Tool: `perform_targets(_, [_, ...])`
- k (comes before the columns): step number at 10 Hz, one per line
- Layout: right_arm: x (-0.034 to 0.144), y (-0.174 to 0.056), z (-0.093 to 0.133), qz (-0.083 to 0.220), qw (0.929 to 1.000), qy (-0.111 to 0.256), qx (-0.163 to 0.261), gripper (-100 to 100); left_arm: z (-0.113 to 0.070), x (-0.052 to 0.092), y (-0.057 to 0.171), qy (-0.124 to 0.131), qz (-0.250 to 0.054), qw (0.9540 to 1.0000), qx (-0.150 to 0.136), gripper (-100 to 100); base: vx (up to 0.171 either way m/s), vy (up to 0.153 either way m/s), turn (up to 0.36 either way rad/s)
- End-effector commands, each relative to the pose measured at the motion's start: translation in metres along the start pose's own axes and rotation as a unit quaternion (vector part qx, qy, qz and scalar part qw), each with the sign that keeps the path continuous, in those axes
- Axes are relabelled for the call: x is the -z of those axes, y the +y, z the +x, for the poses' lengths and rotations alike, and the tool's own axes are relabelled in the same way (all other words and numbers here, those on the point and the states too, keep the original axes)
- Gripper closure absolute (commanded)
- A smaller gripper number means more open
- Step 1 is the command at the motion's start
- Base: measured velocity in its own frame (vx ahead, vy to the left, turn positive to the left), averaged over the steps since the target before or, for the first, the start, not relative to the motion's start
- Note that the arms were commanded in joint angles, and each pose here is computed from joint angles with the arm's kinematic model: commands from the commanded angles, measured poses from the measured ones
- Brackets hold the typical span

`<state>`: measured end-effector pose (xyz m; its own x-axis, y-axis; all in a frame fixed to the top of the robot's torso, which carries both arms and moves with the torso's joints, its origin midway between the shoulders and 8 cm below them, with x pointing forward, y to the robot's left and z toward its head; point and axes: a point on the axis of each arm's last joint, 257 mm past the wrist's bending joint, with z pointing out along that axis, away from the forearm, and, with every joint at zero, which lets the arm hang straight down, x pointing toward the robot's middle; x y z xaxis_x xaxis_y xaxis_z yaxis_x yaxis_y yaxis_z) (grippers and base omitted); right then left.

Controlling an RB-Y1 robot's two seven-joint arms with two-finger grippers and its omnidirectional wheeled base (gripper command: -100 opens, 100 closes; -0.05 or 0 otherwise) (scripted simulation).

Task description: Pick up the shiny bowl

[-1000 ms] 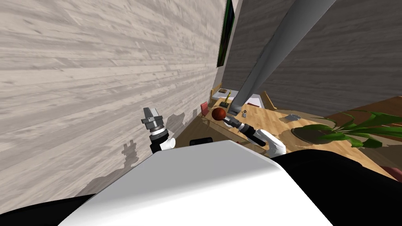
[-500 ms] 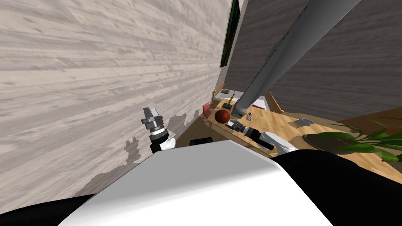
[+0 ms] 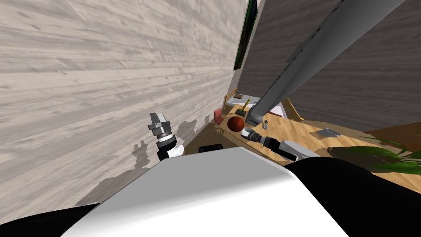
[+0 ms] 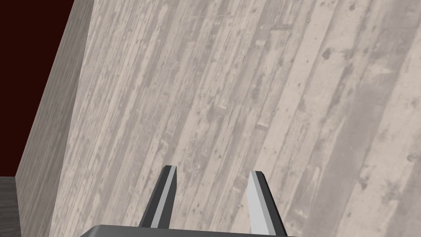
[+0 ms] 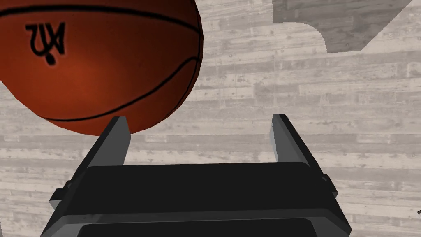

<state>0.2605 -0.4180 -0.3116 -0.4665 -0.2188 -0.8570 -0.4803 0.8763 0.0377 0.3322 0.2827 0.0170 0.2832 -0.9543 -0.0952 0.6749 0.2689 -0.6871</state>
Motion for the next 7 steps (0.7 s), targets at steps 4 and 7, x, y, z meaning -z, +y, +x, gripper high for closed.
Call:
perform_targets(4, [0.034,-0.020,0.064,0.019,0.9956,0.087,0.029,-100,0.000,0.000,0.000,0.000,0.000,1.0000,0.000,0,0.096,0.034,0.060])
perform_targets(7, [0.069,-0.034,0.108,0.030,0.9869,0.152,0.046,-100,0.000,0.000,0.000,0.000,0.000,1.0000,0.000,0,0.078,0.027,0.074])
